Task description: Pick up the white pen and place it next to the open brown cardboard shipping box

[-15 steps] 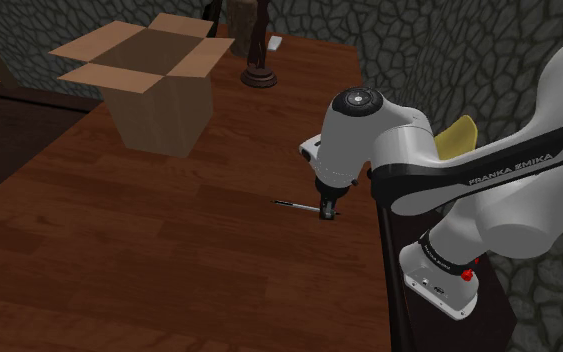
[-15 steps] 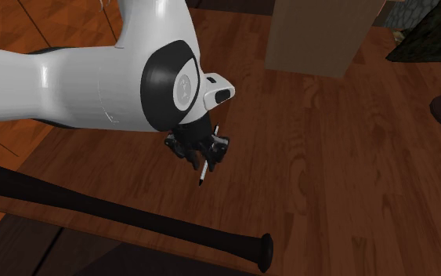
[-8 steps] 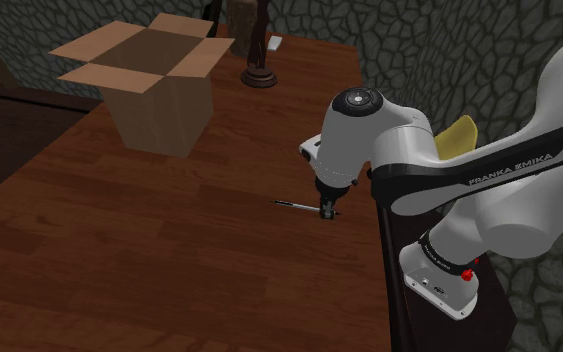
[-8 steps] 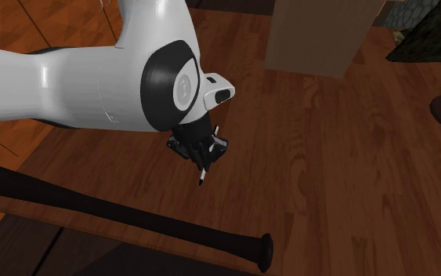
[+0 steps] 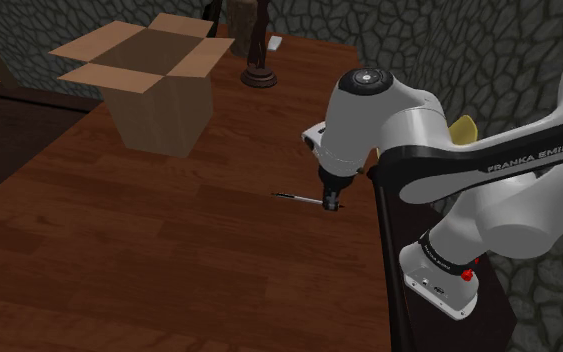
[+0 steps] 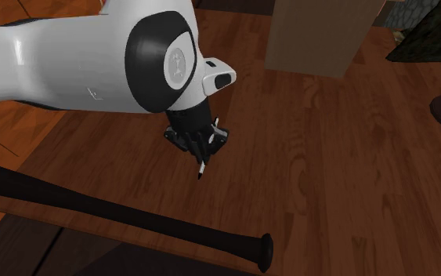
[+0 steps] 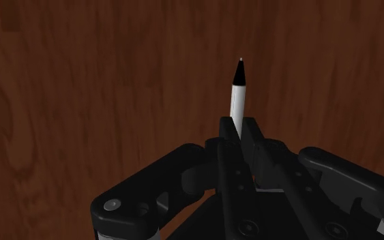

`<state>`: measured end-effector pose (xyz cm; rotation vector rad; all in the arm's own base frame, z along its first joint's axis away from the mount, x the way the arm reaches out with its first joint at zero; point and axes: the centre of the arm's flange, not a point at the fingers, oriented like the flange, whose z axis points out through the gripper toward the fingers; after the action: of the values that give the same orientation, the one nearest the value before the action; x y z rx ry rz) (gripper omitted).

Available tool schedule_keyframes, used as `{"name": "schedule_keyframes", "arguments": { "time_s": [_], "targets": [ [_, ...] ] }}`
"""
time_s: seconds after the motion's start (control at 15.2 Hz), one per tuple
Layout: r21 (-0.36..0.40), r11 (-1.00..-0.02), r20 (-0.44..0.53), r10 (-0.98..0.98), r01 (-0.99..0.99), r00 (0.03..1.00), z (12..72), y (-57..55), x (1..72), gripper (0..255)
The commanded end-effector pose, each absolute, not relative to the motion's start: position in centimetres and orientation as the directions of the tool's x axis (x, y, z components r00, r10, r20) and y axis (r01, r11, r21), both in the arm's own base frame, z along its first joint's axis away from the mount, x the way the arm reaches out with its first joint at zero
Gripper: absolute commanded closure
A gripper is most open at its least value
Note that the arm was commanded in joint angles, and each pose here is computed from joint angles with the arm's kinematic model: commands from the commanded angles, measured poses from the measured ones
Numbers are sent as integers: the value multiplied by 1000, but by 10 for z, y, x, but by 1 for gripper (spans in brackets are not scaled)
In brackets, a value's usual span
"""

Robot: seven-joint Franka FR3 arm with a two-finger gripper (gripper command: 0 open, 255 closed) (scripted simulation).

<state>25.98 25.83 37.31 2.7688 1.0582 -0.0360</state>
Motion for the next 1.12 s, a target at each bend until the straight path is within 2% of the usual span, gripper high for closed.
{"name": "schedule_keyframes", "arguments": {
  "time_s": [0.0,1.06],
  "targets": [
    [156,-731,-86,659,664,747,383,259,260,255],
    [156,-731,-86,659,664,747,468,259,260,255]
  ]
}}
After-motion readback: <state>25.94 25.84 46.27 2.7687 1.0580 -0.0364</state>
